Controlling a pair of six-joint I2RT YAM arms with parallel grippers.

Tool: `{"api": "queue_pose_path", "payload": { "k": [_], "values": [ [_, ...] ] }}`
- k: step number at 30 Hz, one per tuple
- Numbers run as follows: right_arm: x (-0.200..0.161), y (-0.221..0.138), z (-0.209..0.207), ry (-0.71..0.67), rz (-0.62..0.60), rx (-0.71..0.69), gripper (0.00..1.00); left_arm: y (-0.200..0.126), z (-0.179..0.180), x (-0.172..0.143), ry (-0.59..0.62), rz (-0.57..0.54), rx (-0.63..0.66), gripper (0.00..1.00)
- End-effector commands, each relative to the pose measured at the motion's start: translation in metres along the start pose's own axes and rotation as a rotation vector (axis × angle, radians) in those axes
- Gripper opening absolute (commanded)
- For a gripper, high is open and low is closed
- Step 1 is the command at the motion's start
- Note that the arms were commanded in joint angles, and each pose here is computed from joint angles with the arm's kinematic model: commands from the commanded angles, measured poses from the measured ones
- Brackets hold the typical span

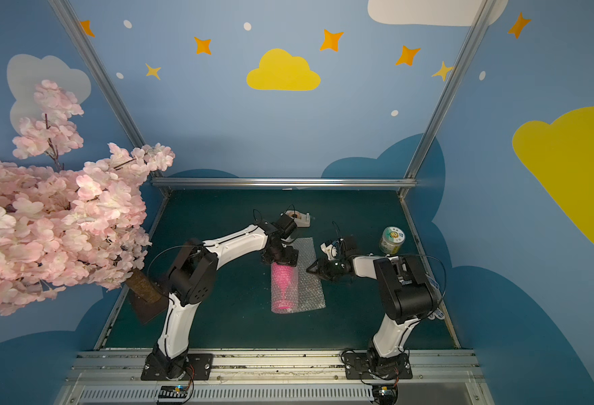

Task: Wrap wine glasses in bubble wrap
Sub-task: Wrap the wine glass in bubble wrap.

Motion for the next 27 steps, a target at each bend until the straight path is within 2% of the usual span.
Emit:
{"api": "queue_pose_path", "payload": {
  "k": [1,4,9,19,27],
  "values": [
    [-0.025,-0.001,-0.005,0.119,0.015,-0.031,0.28,-0.001,0.014,-0.003,-0.006,0.009,0.034,0.93],
    [-0.018,-0.007,0.014,0.1,-0.033,-0.018,0.26,-0.003,0.015,-0.002,-0.011,0.001,0.045,0.92],
    [-0.01,-0.007,0.036,0.067,-0.083,-0.019,0.13,-0.005,0.019,-0.002,-0.022,-0.01,0.06,0.92],
    [-0.017,-0.001,0.071,-0.043,-0.116,-0.086,0.11,-0.008,0.031,-0.001,-0.127,-0.014,0.081,0.91],
    [-0.026,0.011,0.095,-0.097,-0.088,-0.062,0.1,-0.012,0.029,0.001,-0.167,-0.046,0.046,0.91]
  ]
}}
Point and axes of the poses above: each gripper's point midway between its finger pads, its own y axis out along the fingers, its own z axis along the line the jaws close on, x = y × z, the point moved 1 cm from there along -y, back along the fingers, and after that the axes turned 5 degrees about -y, right-handed, at the moved point
